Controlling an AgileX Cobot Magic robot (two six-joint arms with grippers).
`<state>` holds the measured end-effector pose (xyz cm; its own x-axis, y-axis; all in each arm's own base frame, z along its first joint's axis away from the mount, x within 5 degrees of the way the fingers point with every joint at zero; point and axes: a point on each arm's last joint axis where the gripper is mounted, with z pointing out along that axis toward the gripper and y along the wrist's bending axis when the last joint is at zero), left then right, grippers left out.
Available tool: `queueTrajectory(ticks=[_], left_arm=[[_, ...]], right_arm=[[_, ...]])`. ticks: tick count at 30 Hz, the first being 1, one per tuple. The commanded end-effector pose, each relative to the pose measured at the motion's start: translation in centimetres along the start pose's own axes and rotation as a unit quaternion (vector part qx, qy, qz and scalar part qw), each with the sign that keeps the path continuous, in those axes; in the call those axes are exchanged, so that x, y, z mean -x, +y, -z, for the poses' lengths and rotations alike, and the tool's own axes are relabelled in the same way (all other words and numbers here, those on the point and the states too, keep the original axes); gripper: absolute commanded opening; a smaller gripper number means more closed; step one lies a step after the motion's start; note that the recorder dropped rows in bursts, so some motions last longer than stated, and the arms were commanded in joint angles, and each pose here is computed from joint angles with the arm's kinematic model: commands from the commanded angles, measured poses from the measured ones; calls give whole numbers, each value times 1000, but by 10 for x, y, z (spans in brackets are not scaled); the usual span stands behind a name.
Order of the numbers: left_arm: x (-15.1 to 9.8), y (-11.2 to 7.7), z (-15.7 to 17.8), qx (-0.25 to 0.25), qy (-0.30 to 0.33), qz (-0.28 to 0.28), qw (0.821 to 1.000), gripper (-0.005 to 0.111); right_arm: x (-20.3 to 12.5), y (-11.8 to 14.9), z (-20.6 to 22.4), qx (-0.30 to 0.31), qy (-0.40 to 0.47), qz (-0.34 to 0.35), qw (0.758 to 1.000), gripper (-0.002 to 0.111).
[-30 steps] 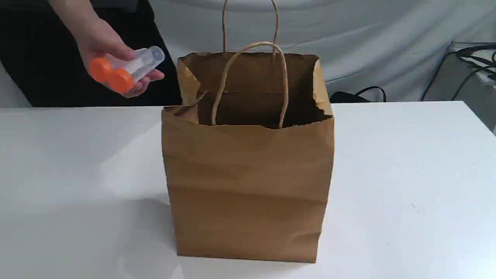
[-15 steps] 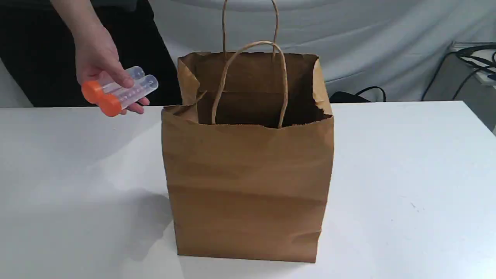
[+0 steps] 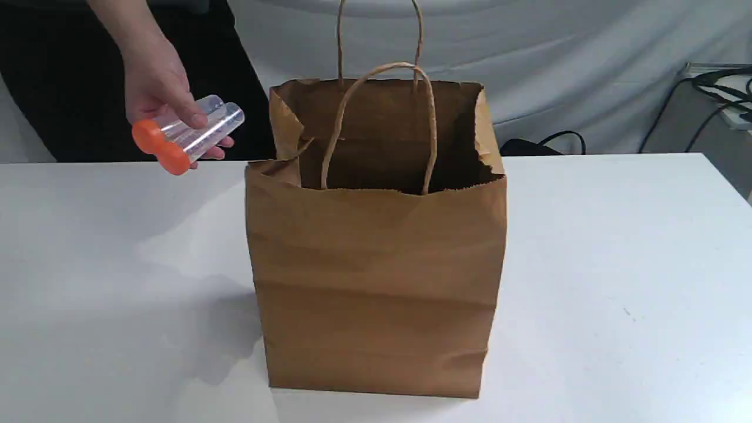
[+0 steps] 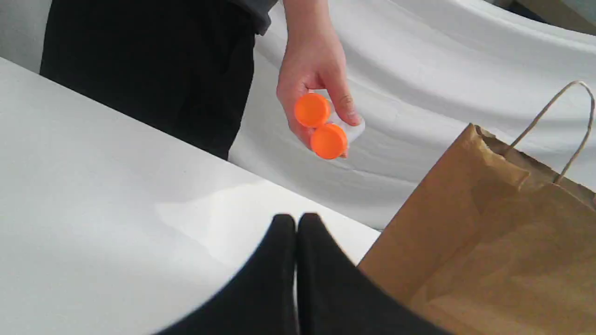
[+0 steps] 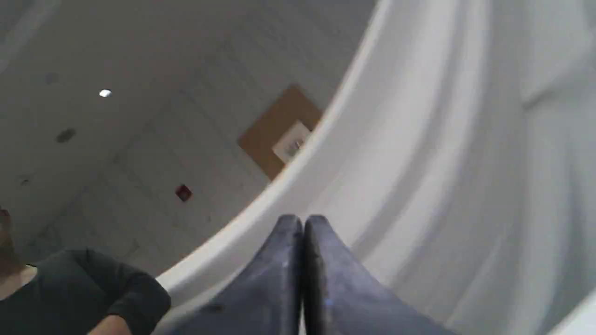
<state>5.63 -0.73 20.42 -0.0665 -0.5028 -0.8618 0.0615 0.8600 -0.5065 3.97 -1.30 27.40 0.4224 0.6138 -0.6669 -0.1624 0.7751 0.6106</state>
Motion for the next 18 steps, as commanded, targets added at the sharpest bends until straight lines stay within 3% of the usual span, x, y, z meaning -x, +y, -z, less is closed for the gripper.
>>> queueTrajectory(ticks=[1, 4, 9, 12, 18], left_arm=[[-1, 1, 0, 1, -1, 4, 1000, 0], [-1, 1, 0, 1, -1, 4, 1000, 0], [-1, 1, 0, 1, -1, -1, 1000, 0], [-1, 1, 0, 1, -1, -1, 1000, 0], [-1, 1, 0, 1, -1, 0, 1000, 0]], right_arm=[[31, 34, -7, 61, -34, 133, 989, 0], [49, 57, -23, 80, -39, 207, 974, 0], [71, 84, -68, 73, -11, 231, 970, 0], [75, 95, -105, 48, 59, 276, 958, 0], [69, 101, -183, -14, 219, 353, 909, 0]])
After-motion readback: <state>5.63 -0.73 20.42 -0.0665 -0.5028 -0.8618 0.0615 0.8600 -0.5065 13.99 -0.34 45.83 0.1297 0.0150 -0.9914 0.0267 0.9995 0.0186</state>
